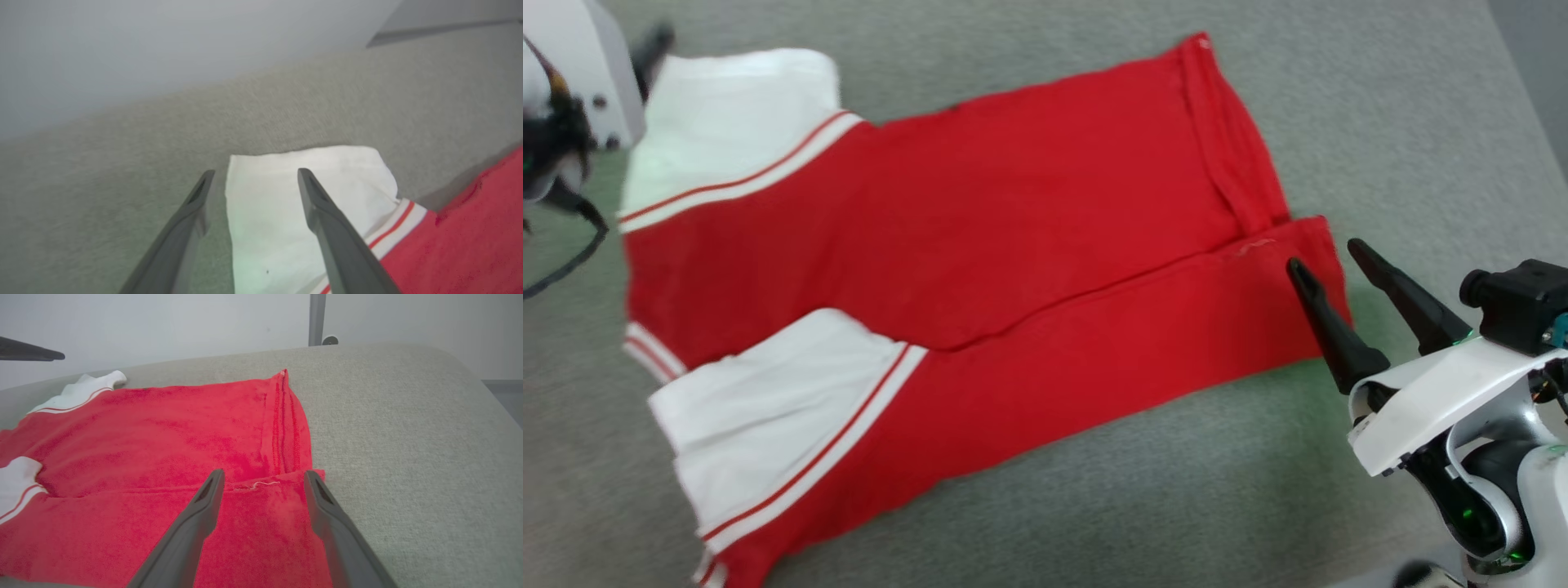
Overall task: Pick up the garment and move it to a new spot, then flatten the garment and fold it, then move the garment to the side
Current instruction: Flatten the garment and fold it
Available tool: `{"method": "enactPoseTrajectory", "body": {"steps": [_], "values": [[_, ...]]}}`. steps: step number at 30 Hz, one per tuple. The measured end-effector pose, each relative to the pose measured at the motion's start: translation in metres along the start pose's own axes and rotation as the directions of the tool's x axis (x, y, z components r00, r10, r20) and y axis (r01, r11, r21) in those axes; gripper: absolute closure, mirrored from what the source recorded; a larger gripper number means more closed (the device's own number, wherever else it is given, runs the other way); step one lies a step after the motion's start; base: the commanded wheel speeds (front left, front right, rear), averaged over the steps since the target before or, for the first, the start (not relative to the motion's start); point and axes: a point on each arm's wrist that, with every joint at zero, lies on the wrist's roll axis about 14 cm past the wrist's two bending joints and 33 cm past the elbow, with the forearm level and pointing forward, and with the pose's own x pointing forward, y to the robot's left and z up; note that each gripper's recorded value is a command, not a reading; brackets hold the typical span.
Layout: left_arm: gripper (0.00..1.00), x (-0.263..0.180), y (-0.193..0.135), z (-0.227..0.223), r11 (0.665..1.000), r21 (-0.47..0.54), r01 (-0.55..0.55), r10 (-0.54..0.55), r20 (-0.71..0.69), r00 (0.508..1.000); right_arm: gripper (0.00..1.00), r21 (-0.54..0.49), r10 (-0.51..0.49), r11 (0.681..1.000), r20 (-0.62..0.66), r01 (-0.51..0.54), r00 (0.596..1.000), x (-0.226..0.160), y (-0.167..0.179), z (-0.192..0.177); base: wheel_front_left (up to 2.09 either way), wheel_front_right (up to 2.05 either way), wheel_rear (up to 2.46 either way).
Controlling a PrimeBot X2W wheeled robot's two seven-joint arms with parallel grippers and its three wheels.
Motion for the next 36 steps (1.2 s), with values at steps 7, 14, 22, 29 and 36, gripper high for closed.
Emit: {"method": "enactPoseTrajectory", "body": {"steps": [7, 14, 22, 29, 36], "values": [[0.0, 0.029, -0.002, -0.047, 1.0, 0.007, 0.017, -0.013, -0.327, 0.945, 0.0, -0.001, -0.049, 0.999, -0.04, 0.049, 0.998, -0.006, -0.016, -0.012, 0.0, 0.0, 0.0], [0.0, 0.044, 0.006, -0.056, 0.998, 0.06, -0.002, 0.024, -0.383, 0.923, 0.0, -0.003, -0.048, 0.999, -0.062, 0.047, 0.997, 0.0, -0.018, -0.017, 0.0, 0.0, 0.0], [0.0, 0.05, 0.014, -0.066, 0.998, 0.06, -0.012, 0.036, -0.419, 0.907, 0.0, -0.017, -0.027, 1.0, -0.079, 0.025, 0.997, 0.008, -0.014, -0.02, 0.0, 0.0, 0.0], [1.0, 0.049, 0.003, -0.07, 0.999, 0.006, 0.032, -0.026, -0.436, 0.9, 0.0, -0.062, 0.005, 0.998, -0.066, -0.009, 0.998, 0.025, -0.013, 0.0, 0.0, 0.0, 0.0], [1.0, 0.049, -0.004, -0.065, 0.998, 0.021, 0.055, -0.042, -0.411, 0.911, 0.0, -0.122, 0.05, 0.989, -0.226, -0.08, 0.973, 0.07, -0.015, 0.014, 0.0, 0.0, 0.0]]}}
